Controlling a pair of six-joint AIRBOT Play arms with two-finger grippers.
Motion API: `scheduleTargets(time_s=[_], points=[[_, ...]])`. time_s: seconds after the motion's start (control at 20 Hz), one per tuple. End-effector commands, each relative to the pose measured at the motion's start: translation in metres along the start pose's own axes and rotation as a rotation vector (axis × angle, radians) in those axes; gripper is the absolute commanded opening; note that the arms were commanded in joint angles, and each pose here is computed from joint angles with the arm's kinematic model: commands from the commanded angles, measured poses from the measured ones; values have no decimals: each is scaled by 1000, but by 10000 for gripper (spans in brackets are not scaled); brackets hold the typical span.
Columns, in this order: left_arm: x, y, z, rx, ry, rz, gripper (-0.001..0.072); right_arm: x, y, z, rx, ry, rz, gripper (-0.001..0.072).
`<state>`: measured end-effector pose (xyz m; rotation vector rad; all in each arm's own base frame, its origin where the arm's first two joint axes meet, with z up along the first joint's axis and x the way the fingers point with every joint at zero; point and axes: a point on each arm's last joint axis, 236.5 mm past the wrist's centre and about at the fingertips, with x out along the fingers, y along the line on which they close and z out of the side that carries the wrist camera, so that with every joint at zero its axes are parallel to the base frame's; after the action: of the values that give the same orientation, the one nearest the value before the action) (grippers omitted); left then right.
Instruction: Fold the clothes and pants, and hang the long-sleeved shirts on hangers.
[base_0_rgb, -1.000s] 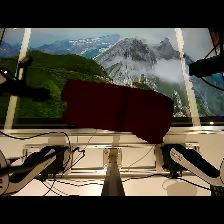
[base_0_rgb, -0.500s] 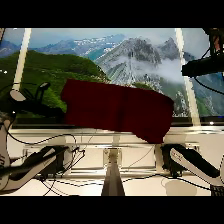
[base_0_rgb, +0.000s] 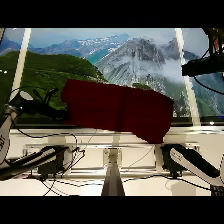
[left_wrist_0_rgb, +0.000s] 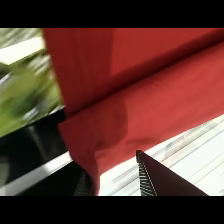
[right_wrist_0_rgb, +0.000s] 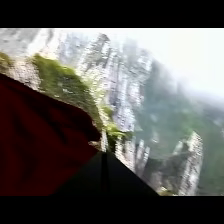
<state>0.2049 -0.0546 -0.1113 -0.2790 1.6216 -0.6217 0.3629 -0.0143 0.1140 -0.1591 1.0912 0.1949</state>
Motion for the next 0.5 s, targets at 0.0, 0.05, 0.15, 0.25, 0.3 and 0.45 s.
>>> scheduleTargets(time_s=[0.0, 0.05, 0.15, 0.25, 0.3, 0.45], points=[[4, -3, 3, 20, -7, -27, 206, 22, -30, -28, -18, 93, -104, 7], [3, -5, 5, 23, -14, -34, 25, 31, -33, -43, 4, 145, -91, 7], [1, -21, 21, 49, -82, -98, 14, 52, -36, -83, 67, 267, -48, 7], [-11, -44, 52, 61, -210, -192, 14, 66, -39, -123, 122, 371, -8, 6], [-23, -54, 70, 75, -279, -226, 14, 72, -37, -145, 127, 422, 32, 6], [-66, -64, 123, 118, -457, -225, 13, 80, -19, -182, 247, 450, 206, 6]])
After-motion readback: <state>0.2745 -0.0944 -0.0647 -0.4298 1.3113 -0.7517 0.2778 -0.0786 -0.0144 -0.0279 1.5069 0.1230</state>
